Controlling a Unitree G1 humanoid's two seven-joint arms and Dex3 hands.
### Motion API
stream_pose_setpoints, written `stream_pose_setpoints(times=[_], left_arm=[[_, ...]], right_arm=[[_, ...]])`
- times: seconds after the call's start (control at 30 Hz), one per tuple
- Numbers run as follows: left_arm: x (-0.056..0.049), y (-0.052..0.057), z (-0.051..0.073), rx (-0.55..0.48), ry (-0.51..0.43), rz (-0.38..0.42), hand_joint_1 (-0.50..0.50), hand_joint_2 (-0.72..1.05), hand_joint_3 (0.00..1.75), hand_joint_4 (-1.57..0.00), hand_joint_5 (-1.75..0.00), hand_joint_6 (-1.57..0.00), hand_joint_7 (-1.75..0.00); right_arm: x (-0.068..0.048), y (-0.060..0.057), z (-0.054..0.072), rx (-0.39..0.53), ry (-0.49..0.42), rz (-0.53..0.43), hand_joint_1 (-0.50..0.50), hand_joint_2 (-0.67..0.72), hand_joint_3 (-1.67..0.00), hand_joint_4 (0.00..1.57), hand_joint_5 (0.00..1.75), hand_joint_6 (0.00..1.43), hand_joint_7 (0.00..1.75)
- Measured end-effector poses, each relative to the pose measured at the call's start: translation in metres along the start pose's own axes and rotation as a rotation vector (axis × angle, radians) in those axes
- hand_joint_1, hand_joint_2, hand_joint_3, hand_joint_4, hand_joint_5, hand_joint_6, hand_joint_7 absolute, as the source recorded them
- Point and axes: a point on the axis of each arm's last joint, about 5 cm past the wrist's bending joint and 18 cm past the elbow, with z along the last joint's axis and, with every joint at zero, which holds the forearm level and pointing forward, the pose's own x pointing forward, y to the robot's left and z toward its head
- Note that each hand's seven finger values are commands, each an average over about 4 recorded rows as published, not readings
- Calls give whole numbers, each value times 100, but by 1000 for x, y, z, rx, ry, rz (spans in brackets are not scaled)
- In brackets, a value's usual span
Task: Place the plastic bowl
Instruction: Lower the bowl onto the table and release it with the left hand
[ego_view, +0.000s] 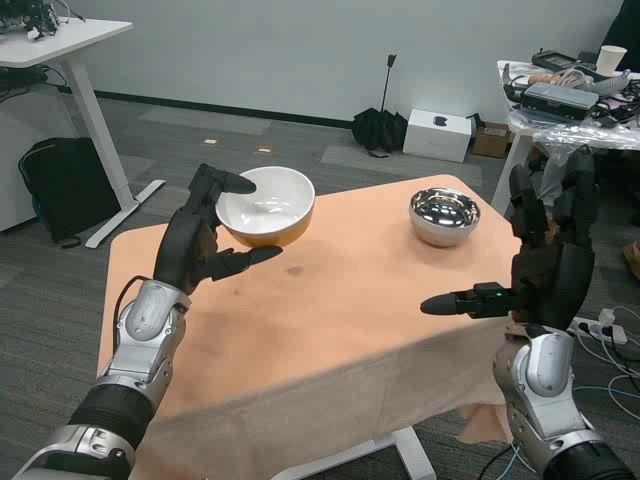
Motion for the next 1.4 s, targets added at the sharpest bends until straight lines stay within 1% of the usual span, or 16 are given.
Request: stream_pose_setpoints(times=[0.17,0.5,0.73,0.83,0.93,1.07,1.17,1.3,1.4], left_arm=[[-2,-2,3,-2,-26,2,-50,105,44,-82,-164,-136,-168],[-3,-2,3,-2,-25,3,-50,105,44,-83,-164,-136,-168],[-3,-2,3,-2,-25,3,-50,105,44,-86,-164,-136,-168],[-4,-2,1,-3,-16,4,-50,105,44,-86,-164,-137,-168],[-8,-2,-5,-7,23,7,-50,105,44,-85,-164,-138,-168],[-19,-2,-18,-16,121,10,-50,105,44,-82,-164,-137,-168],[-25,-2,-26,-14,178,4,-50,105,44,-79,-164,-137,-168],[-33,-5,-35,-1,262,-24,-50,105,44,-79,-164,-139,-168],[-37,-6,-41,18,315,-57,-50,105,44,-73,-164,-139,-168]], right_arm=[[-1,2,-1,3,7,12,-38,34,0,49,0,0,0],[-1,2,-1,3,8,13,-38,34,0,49,0,0,0],[-1,2,-1,3,8,13,-38,34,0,51,0,0,0],[-2,2,-1,3,8,13,-38,34,0,51,0,0,0],[-2,2,-1,4,8,13,-36,34,0,51,0,0,0],[-2,2,-1,3,8,14,-38,34,0,51,0,0,0],[-2,2,-1,3,8,14,-38,34,0,51,0,0,0],[-2,2,-1,4,8,14,-38,34,0,51,0,0,0],[-2,2,-1,4,8,14,-38,34,0,51,0,0,0]])
